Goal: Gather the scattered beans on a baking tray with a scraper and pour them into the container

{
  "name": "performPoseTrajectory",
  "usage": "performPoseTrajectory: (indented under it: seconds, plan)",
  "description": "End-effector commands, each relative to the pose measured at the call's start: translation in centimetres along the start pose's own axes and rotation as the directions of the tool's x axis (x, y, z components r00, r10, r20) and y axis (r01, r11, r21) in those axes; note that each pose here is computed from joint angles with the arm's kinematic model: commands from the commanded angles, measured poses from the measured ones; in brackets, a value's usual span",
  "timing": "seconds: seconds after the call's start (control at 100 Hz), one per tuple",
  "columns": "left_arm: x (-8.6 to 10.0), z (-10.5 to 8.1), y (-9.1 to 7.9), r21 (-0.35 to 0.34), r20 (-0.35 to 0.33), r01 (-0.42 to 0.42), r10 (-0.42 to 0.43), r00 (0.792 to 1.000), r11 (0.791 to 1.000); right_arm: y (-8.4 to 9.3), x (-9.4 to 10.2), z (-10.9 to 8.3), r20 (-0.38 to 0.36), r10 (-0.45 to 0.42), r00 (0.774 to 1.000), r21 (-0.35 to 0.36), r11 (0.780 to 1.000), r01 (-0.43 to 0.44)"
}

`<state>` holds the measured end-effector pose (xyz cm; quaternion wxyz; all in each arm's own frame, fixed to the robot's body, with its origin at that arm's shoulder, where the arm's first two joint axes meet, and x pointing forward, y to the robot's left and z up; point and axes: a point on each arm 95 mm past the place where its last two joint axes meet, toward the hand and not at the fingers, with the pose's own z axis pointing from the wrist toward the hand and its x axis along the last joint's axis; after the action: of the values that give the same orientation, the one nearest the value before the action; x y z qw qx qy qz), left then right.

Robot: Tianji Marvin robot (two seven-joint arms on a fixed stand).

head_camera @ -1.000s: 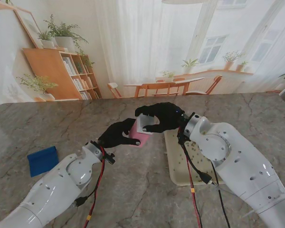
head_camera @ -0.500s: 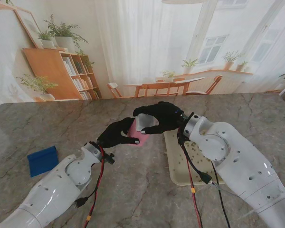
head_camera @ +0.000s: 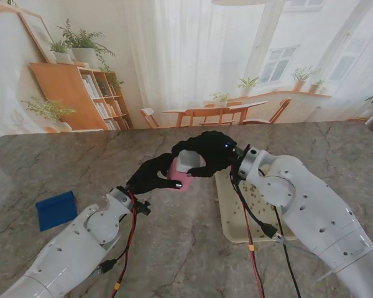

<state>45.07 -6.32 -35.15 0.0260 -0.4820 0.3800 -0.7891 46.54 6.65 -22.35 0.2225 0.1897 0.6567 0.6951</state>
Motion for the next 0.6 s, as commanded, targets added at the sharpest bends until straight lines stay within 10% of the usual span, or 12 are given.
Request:
performPoseTrajectory:
  seconds: [0.0,0.59]
  plan:
    - [0.43,0.38,-0.29,0.014,-0.010,0.004,-0.004,1.000,1.000,-0.13,0.26,0.11,-0.030,-0.018,0.999,0.014,1.000,0.018]
    - [0.32,0.11,-0.50,0.004,0.003,0.009,-0.009,1.000,1.000,0.75,-0.08,0.53,-0.126,-0.089,0.988,-0.039,0.996,0.085]
